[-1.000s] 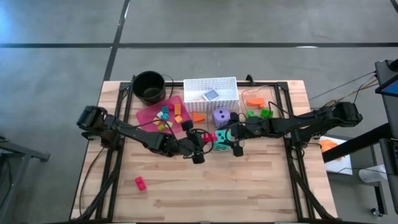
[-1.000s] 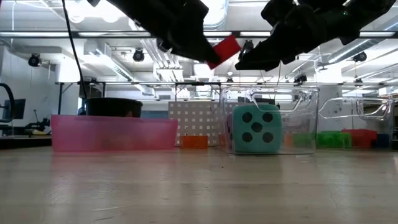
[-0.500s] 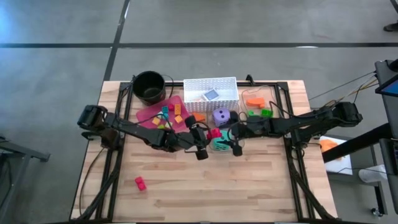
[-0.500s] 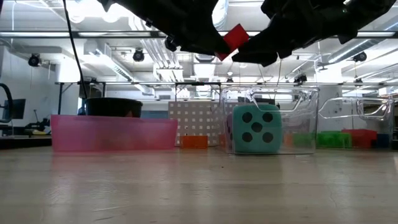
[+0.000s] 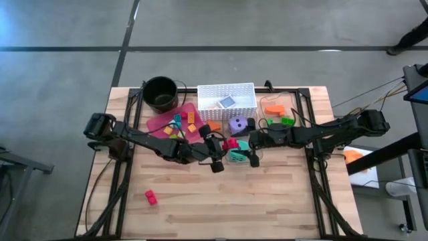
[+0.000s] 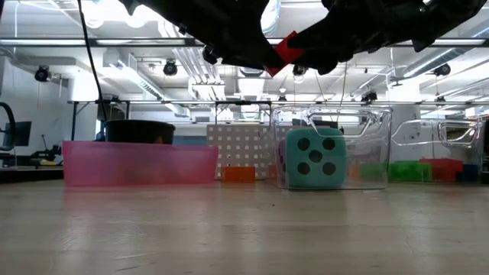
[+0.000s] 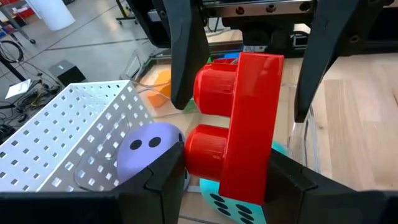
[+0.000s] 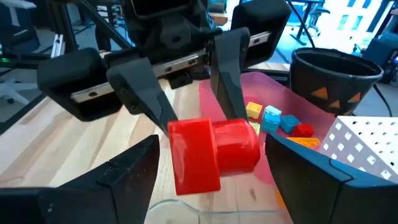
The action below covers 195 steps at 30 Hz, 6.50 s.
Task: Pick & Place Toys
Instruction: Put the bottom large red game piece into the top transparent bin
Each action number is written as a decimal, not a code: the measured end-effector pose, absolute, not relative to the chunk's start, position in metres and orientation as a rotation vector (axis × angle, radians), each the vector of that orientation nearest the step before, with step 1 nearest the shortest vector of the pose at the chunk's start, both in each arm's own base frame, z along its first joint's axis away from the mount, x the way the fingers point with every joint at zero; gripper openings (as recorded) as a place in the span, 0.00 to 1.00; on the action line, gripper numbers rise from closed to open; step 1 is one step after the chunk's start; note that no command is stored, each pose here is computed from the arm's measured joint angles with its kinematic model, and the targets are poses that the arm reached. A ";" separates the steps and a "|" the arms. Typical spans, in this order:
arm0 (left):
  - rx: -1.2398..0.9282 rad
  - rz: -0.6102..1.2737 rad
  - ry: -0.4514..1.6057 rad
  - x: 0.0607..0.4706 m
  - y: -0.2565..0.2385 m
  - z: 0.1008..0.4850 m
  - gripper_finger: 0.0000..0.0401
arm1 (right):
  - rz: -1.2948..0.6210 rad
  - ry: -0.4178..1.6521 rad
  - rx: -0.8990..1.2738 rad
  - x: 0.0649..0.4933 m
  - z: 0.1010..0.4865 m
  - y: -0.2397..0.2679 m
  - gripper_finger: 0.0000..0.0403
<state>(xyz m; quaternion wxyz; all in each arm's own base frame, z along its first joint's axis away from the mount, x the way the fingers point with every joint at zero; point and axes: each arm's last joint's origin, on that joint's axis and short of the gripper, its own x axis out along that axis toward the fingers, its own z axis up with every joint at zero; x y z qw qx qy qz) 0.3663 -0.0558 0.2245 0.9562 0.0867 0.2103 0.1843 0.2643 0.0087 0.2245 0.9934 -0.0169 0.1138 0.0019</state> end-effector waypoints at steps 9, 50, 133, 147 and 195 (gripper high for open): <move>0.175 0.374 0.426 0.366 -0.056 0.225 0.41 | 0.003 0.177 -0.033 0.265 0.229 0.009 0.73; 0.190 0.376 0.390 0.368 -0.053 0.227 0.41 | -0.016 0.198 -0.042 0.274 0.223 0.008 0.73; 0.223 0.381 0.447 0.365 -0.049 0.224 0.41 | -0.003 0.847 0.273 0.320 0.202 0.018 0.08; 0.223 0.380 0.446 0.365 -0.049 0.224 0.41 | 0.022 0.822 0.210 0.319 0.207 0.017 0.03; 0.219 0.380 0.443 0.365 -0.050 0.225 0.41 | -0.978 1.115 0.299 0.136 0.244 -0.077 0.03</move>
